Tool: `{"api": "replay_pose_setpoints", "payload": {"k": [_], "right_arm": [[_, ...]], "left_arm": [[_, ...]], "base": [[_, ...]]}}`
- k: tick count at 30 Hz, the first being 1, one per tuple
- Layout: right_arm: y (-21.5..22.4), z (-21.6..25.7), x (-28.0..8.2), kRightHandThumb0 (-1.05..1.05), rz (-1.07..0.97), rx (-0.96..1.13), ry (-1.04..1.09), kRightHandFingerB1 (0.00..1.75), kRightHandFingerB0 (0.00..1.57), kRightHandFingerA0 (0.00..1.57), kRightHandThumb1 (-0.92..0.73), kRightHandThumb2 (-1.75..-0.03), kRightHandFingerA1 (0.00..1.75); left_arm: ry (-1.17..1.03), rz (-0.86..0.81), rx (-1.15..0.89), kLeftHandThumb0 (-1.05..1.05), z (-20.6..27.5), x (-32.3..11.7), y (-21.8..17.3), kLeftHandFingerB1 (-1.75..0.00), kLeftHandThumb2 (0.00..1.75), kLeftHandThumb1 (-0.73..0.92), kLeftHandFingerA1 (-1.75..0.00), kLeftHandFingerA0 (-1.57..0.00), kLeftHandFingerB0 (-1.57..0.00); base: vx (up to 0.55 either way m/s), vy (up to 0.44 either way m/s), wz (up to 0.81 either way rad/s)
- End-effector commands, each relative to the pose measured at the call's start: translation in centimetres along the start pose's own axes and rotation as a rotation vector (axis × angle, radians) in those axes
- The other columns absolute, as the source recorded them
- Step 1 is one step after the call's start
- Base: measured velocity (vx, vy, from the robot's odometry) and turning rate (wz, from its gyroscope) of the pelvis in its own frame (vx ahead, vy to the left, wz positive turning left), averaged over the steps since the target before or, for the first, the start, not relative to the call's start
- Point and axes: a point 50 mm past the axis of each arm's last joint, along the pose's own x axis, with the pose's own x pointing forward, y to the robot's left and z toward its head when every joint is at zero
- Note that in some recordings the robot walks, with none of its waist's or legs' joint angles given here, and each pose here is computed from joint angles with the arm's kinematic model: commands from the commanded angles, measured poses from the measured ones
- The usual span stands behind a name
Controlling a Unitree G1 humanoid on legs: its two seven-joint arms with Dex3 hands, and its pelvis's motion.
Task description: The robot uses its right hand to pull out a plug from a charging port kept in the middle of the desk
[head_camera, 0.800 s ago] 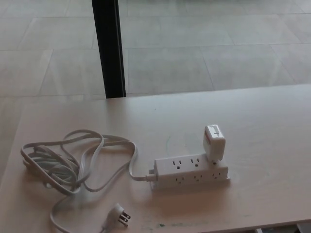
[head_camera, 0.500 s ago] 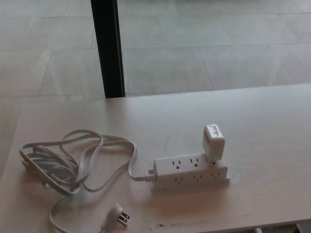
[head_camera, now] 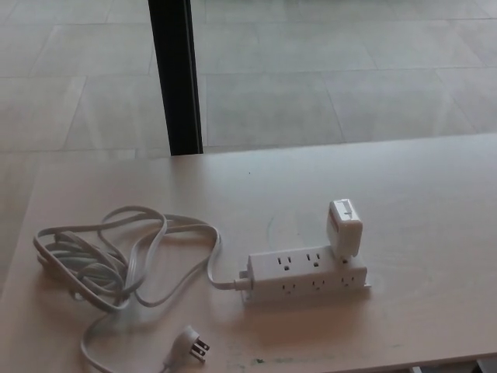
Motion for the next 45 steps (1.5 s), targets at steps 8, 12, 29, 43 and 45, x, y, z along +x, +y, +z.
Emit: {"api": "replay_pose_setpoints", "payload": {"k": [8,12,29,43,45], "right_arm": [[13.6,15.0,-1.0,-0.96,0.509,-0.072,-0.347,0.39,0.21,0.93,-0.52,-0.86,0.84],[16.4,15.9,-1.7,-0.84,0.647,-0.172,-0.365,0.36,0.25,1.01,-0.46,-0.72,0.99],[24.6,13.4,-3.6,-0.98,0.982,-0.615,-0.284,0.38,0.21,1.13,-0.52,-0.9,1.03],[26.3,12.3,-3.7,-0.85,1.03,-0.86,-0.264,0.35,0.23,1.06,-0.48,-0.7,0.99],[26.7,12.0,-3.8,-0.82,1.035,-0.88,-0.258,0.3,0.24,1.05,-0.6,-0.6,1.12]], "left_arm": [[-0.036,0.026,-0.002,-0.55,0.4,0.0,0.9,-0.47,0.57,0.56,-1.01,-0.89,-0.66],[-0.04,0.02,-0.005,-0.55,0.4,0.0,0.9,-0.47,0.57,0.56,-0.96,-0.86,-0.65],[-0.042,0.024,-0.006,-0.55,0.9,0.2,1.1,-0.47,0.58,0.56,-1.01,-0.85,-0.66],[-0.042,0.025,-0.015,-0.57,1.0,0.2,1.1,-0.46,0.57,0.55,-0.96,-0.85,-0.64],[-0.039,0.029,-0.006,-0.56,1.1,0.3,1.0,-0.46,0.57,0.56,-1.0,-0.86,-0.63]], "base": [[0.0,0.0,0.0],[0.0,0.0,0.0],[0.0,0.0,0.0],[0.0,0.0,0.0],[0.0,0.0,0.0]]}}
